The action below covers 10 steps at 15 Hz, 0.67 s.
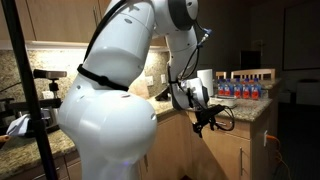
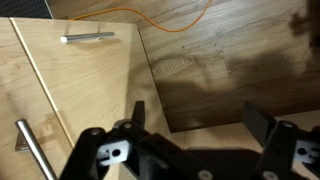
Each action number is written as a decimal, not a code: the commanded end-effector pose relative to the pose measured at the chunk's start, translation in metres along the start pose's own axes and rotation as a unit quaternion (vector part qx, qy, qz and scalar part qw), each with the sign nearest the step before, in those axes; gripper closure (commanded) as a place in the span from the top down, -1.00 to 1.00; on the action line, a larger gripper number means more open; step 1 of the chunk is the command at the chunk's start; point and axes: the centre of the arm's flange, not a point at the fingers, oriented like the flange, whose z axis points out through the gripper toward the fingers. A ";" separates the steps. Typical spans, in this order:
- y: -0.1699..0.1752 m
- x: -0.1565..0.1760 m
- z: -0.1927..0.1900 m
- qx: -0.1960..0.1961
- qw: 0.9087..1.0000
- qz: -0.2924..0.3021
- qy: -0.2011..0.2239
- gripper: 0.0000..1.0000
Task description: Open the top drawer
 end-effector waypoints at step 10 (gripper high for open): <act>0.001 0.006 0.000 0.002 1.000 -0.001 0.003 1.00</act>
